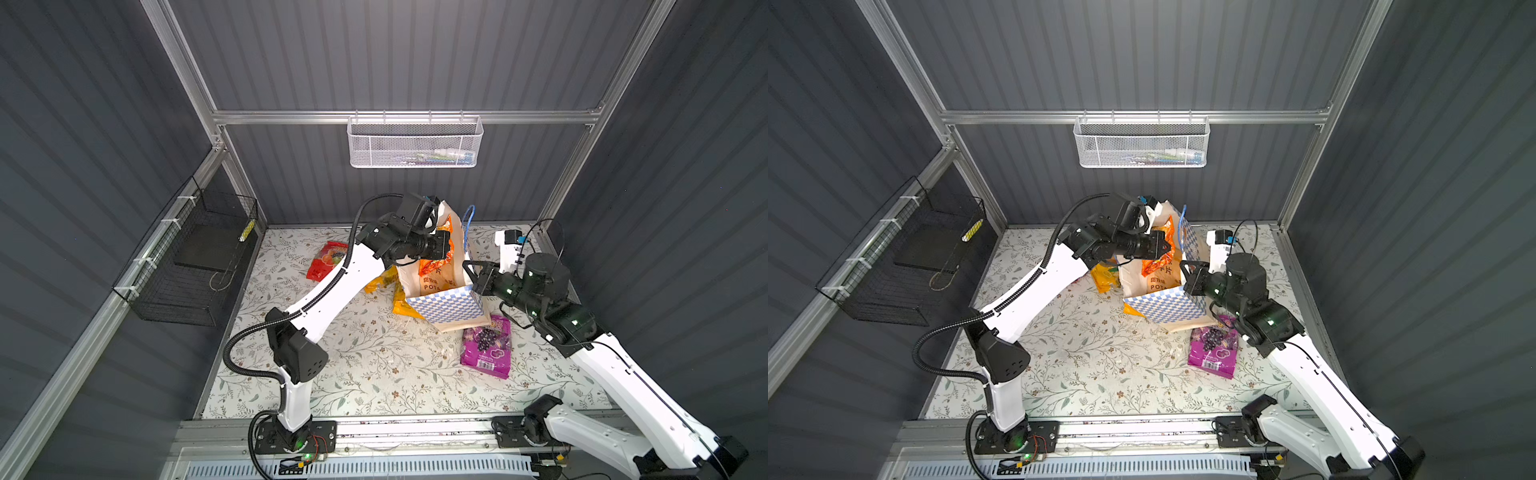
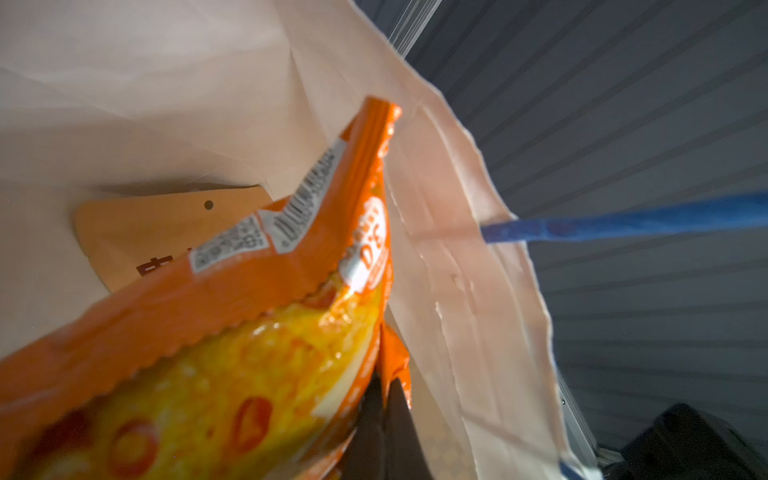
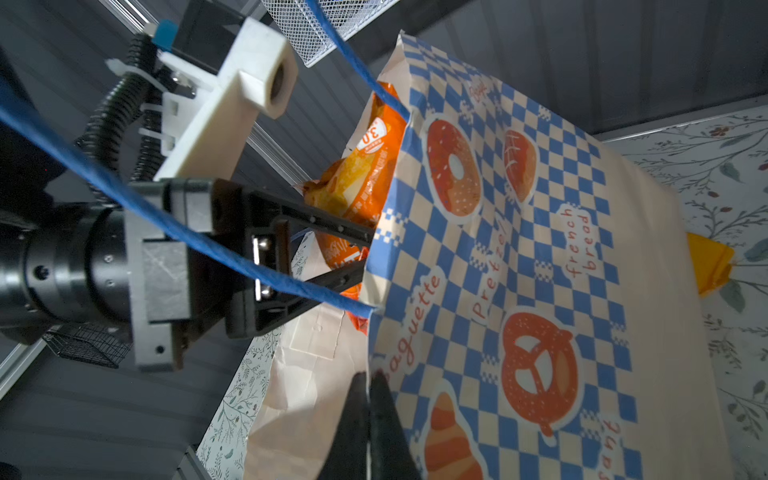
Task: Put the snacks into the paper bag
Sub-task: 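Lift the orange chip bag and carry it above the paper bag opening, then lower the orange chip bag into the paper bag and open the left gripper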
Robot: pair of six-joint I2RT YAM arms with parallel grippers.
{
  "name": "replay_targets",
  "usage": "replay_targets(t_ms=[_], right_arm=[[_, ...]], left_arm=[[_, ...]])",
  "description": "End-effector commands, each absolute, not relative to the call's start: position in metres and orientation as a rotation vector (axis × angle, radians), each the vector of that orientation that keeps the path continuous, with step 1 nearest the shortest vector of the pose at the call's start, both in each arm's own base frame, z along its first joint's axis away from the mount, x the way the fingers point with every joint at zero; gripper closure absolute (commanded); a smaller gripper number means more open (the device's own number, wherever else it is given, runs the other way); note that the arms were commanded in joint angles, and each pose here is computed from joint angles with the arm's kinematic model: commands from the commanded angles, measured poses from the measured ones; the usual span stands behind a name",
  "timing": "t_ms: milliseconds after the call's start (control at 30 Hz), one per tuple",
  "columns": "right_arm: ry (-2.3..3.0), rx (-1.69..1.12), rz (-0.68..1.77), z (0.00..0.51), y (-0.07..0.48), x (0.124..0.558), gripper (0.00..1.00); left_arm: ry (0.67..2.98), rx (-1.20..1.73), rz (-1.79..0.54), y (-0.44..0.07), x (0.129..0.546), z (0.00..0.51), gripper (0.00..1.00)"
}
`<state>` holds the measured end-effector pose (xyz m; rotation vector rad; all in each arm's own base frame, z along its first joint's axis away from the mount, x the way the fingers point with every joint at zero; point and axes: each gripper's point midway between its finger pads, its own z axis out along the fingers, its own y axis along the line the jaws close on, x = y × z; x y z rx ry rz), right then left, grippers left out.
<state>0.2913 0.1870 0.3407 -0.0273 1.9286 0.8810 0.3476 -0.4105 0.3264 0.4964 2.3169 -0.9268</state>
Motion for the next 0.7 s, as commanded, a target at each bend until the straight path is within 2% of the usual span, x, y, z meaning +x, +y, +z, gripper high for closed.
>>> replay_targets(t_ms=[0, 300, 533, 633, 667], right_arm=[[1.898, -0.033, 0.905, 0.350, 0.187, 0.290, 1.00], [1.893, -0.046, 0.913, 0.353, 0.187, 0.284, 1.00], [1.892, -0.035, 0.892, 0.353, 0.184, 0.285, 1.00], [1.892, -0.018, 0.873, 0.353, 0.180, 0.288, 1.00], [1.892, -0.014, 0.868, 0.353, 0.180, 0.288, 1.00]], left_arm=[[2.307, 0.523, -0.877, -0.417, 0.362, 0.318, 1.00], [2.344, 0.515, -0.780, -0.428, 0.392, 0.287, 1.00], [2.390, 0.490, -0.817, -0.435, 0.410, 0.256, 0.99], [2.411, 0.453, -0.867, -0.431, 0.415, 0.258, 0.72], [2.396, 0.455, -0.878, -0.430, 0.414, 0.266, 0.60]])
